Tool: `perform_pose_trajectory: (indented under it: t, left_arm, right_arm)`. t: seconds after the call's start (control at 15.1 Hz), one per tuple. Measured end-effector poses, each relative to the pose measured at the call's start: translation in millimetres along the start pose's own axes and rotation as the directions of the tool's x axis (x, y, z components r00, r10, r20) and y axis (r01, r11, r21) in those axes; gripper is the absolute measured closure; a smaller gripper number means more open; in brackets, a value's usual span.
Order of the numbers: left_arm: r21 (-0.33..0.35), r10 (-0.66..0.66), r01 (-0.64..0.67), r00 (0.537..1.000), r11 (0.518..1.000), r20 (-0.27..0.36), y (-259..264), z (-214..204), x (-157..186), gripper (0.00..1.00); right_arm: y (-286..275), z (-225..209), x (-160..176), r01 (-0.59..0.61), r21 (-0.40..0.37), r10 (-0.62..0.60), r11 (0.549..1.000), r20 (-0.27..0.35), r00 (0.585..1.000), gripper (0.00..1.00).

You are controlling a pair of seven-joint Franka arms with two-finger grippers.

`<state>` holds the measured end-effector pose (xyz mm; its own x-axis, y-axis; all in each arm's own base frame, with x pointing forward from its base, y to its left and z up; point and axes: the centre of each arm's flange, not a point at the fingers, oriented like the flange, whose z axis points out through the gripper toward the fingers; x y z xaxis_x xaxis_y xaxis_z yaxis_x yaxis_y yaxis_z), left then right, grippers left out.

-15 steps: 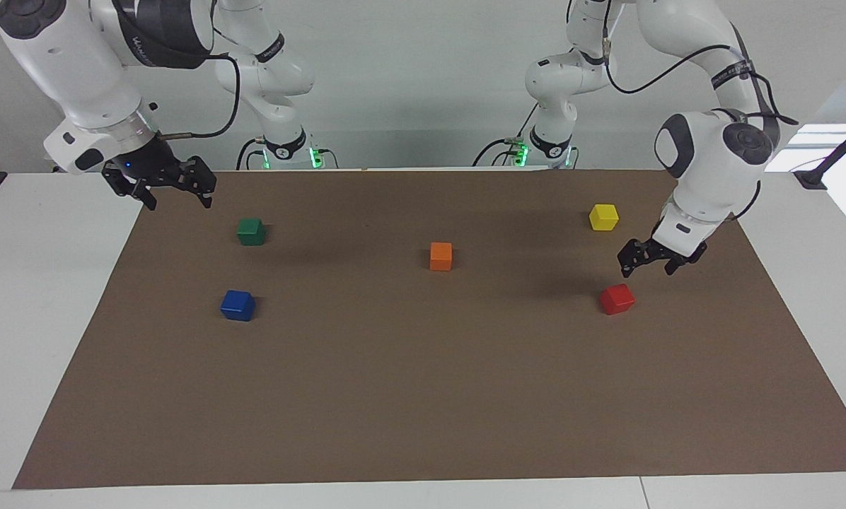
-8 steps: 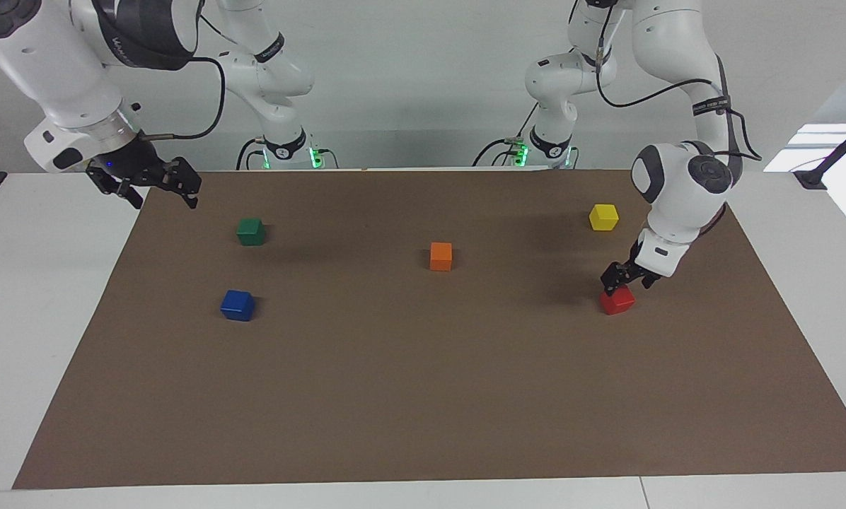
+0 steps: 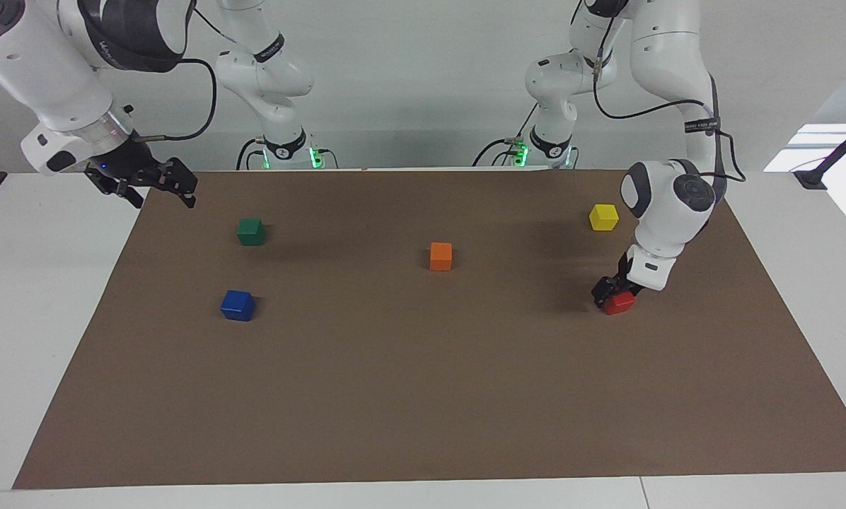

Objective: Transfer red block to right arm and stack on blue block
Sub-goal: 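Reach the left gripper down and grasp the red cube, then carry the red cube toward the right gripper while the right gripper approaches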

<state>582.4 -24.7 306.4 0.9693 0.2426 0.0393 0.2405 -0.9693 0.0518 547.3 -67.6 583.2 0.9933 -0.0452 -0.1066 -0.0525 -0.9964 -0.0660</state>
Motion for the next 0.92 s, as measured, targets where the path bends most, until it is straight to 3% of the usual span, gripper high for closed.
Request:
perform_pose_trajectory:
  t: [0.07,0.13,0.2,0.26,0.4,0.46,0.53,0.73,0.92]
  left_arm:
    - [0.000,-0.001,0.001,1.000,1.000,0.003,0,2,0,0.00]
    - [0.000,-0.001,0.001,1.000,1.000,0.005,0,3,0,0.09]
    - [0.001,-0.001,0.001,1.000,1.000,0.007,0,4,0,0.09]
    - [0.002,-0.001,0.001,1.000,1.000,0.010,0,3,0,0.15]
    - [0.014,-0.006,0.006,0.999,1.000,0.043,1,-9,6,0.39]
    - [0.022,-0.016,0.014,0.998,1.000,0.065,2,-20,11,0.45]
    - [0.027,-0.040,0.038,0.996,0.999,0.085,5,-33,17,0.45]
    - [-0.039,-0.220,0.229,0.961,0.973,0.169,28,-85,26,0.45]
    - [-0.106,-0.421,0.466,0.859,0.878,0.293,69,-141,20,0.45]
  right_arm:
    - [0,3,-2,0.010,0.005,-0.010,1.000,0.000,1.000,0.00]
    - [0,5,-3,0.022,0.011,-0.022,1.000,0.001,1.000,0.00]
    - [0,8,-4,0.033,0.019,-0.033,0.999,0.002,0.999,0.00]
    - [-1,9,-5,0.037,0.039,-0.037,0.999,0.003,0.999,0.00]
    - [0,13,-5,0.022,0.134,-0.022,0.991,0.001,1.000,0.00]
    - [4,17,-5,0.014,0.191,-0.015,0.982,0.002,1.000,0.00]
    - [9,23,-6,0.007,0.247,-0.009,0.969,0.005,1.000,0.00]
    - [21,51,-6,-0.011,0.467,0.005,0.884,0.015,1.000,0.00]
    - [20,70,-4,-0.049,0.646,0.036,0.762,0.033,0.999,0.00]
